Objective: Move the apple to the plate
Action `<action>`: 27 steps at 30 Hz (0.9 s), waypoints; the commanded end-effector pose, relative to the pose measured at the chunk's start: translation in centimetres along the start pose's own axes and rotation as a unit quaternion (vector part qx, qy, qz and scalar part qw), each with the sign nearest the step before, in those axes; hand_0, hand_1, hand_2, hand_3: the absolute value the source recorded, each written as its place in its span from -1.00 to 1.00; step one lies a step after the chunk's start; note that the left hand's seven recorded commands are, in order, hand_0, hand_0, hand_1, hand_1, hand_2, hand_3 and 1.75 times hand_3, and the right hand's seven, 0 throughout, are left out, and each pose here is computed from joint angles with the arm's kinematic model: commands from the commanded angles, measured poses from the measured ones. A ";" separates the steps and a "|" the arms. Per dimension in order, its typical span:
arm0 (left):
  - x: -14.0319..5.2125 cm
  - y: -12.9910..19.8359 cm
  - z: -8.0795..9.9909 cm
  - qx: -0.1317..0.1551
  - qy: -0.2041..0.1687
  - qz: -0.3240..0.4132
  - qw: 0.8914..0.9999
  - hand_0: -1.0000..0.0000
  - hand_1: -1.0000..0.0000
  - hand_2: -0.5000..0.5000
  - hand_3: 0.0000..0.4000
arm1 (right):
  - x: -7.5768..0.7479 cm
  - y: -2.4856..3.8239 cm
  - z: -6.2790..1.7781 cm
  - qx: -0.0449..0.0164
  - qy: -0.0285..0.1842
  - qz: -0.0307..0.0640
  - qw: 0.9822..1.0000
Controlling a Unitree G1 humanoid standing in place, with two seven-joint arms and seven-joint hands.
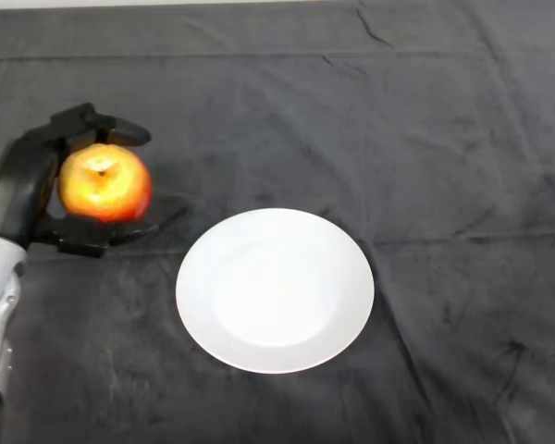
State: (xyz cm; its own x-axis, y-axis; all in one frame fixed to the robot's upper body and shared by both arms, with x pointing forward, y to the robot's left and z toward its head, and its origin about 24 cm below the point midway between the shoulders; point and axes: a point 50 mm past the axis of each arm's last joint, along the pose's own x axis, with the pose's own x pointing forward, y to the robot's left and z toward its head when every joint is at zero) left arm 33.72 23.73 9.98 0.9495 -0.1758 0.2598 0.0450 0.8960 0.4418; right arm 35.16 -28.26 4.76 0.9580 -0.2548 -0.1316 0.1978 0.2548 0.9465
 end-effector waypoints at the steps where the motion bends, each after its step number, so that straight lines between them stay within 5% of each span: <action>1: 0.0 -0.4 0.7 0.015 -0.019 -0.004 1.000 -1.00 -1.00 0.00 1.00 | 0.38 1.32 1.34 0.004 -0.025 0.022 0.999; 27: 1.1 -7.2 3.1 0.006 -0.058 -0.034 0.998 -1.00 -1.00 0.00 1.00 | 0.36 1.32 1.33 0.003 -0.025 0.022 0.999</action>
State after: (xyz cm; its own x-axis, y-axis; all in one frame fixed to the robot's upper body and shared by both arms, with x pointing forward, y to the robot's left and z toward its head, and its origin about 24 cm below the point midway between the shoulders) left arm 33.94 15.89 9.67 0.9070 -0.2812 0.3133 0.1117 0.8783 0.4649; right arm 35.16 -28.26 4.76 0.9580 -0.2548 -0.1319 0.1982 0.2551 0.9464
